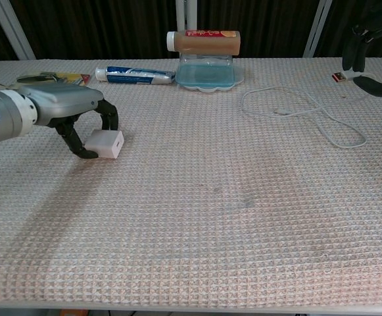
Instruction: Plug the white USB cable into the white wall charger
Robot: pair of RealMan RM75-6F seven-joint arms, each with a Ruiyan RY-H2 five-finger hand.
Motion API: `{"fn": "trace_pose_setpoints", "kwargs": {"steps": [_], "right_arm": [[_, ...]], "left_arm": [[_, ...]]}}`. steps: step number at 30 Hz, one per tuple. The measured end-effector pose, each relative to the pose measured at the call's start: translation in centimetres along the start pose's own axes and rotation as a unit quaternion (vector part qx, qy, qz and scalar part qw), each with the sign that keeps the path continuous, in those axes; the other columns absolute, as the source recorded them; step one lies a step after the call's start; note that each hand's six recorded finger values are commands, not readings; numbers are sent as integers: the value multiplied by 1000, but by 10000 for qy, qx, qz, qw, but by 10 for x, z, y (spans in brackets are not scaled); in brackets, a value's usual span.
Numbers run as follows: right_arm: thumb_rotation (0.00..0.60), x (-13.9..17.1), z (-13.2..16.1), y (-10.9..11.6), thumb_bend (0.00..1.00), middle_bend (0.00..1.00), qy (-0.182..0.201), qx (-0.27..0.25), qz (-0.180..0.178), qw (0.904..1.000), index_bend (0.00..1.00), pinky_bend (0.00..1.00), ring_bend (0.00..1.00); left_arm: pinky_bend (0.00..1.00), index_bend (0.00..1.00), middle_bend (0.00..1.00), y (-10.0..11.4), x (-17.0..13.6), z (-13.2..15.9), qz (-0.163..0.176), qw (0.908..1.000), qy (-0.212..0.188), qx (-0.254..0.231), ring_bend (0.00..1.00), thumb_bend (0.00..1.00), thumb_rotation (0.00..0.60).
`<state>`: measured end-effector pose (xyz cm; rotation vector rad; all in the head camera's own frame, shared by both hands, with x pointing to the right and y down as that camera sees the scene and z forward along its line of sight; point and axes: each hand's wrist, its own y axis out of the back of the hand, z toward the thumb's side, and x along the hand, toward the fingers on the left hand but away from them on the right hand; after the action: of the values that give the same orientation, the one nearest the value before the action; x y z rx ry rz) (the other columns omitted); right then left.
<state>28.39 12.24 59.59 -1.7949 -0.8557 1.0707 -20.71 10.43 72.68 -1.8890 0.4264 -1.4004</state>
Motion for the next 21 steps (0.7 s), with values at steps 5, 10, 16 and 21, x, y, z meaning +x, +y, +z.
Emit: {"fn": "trace_pose_setpoints", "kwargs": {"steps": [5, 10, 16, 21], "right_arm": [[600, -5, 5, -4, 383, 514, 73, -44, 54, 9999, 620, 24, 271], [600, -24, 20, -10, 383, 515, 216, -116, 181, 9995, 623, 24, 276], [600, -58, 52, -21, 386, 517, 370, -333, 284, 9984, 633, 24, 286], [600, -86, 80, -35, 385, 519, 356, -473, 346, 9976, 640, 26, 292]], "left_arm": [[88, 464, 455, 7, -3, 1, 114, 9999, 33, -34, 222, 253, 600], [89, 465, 456, 22, -5, 2, 221, 9996, 148, -66, 223, 248, 600], [89, 466, 460, 47, -11, 8, 436, 9986, 278, -68, 235, 242, 600], [95, 486, 479, 66, -15, 14, 597, 9973, 426, -75, 261, 223, 600]]}}
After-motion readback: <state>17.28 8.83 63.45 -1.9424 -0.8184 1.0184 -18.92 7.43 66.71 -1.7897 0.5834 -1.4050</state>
